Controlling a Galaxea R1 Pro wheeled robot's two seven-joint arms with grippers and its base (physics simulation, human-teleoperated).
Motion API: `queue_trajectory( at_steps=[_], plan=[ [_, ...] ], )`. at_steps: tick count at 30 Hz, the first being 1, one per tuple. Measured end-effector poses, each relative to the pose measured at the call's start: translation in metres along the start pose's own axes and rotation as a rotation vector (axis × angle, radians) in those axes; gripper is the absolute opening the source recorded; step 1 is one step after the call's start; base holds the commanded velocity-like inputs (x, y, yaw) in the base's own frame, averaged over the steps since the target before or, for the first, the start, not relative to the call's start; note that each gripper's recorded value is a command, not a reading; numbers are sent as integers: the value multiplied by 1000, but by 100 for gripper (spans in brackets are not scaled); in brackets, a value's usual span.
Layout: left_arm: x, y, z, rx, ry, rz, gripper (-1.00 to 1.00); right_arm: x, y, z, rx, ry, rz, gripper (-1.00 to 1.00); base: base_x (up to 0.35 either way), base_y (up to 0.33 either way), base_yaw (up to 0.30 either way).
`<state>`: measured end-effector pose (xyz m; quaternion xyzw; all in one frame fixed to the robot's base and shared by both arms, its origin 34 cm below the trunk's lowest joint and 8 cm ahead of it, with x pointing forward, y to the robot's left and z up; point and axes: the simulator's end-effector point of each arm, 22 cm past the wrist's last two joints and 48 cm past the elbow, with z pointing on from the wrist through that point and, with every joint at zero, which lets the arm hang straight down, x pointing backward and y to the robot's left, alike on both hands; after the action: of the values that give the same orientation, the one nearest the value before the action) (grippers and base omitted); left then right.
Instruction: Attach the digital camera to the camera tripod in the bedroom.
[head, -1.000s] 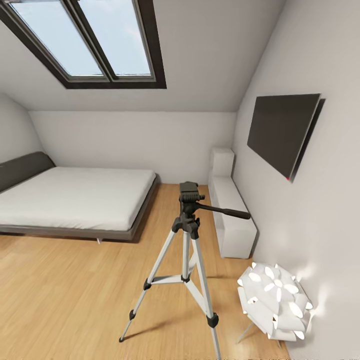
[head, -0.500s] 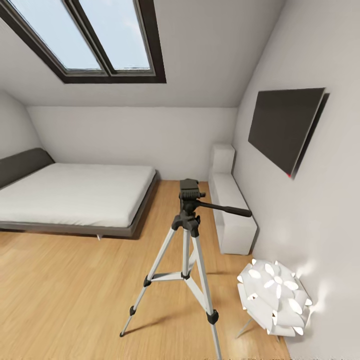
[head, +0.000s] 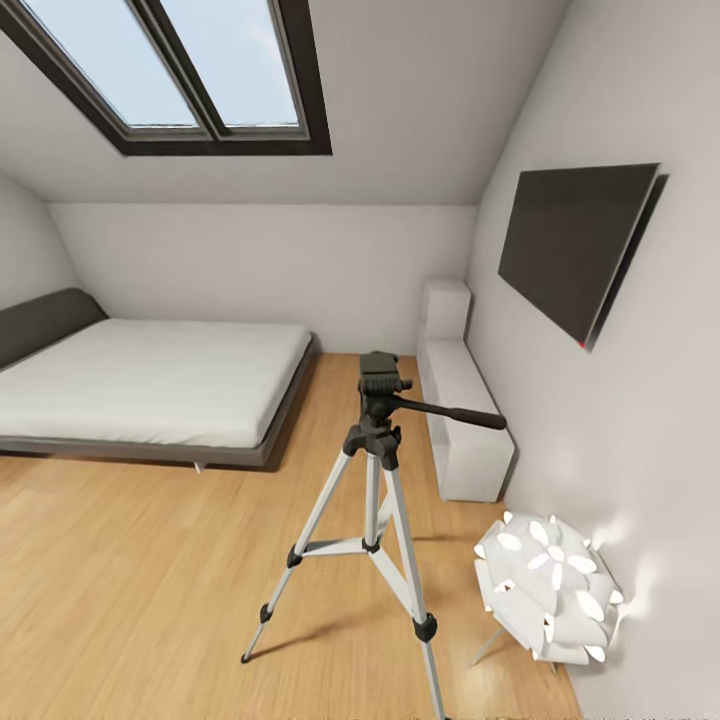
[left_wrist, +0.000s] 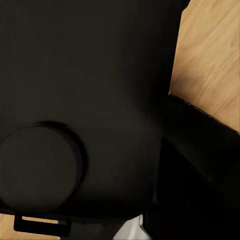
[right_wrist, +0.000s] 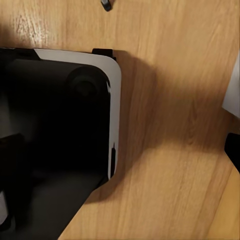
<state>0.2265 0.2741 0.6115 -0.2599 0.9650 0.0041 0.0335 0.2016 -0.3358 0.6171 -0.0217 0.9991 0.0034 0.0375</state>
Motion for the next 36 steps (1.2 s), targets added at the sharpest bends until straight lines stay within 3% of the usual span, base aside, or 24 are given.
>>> queue_trajectory(
  at_steps=[36],
  plan=[
    [20,11,5,-29,50,1,-100,23,1,3,-3,58,1,100,0,0,0]
  ],
)
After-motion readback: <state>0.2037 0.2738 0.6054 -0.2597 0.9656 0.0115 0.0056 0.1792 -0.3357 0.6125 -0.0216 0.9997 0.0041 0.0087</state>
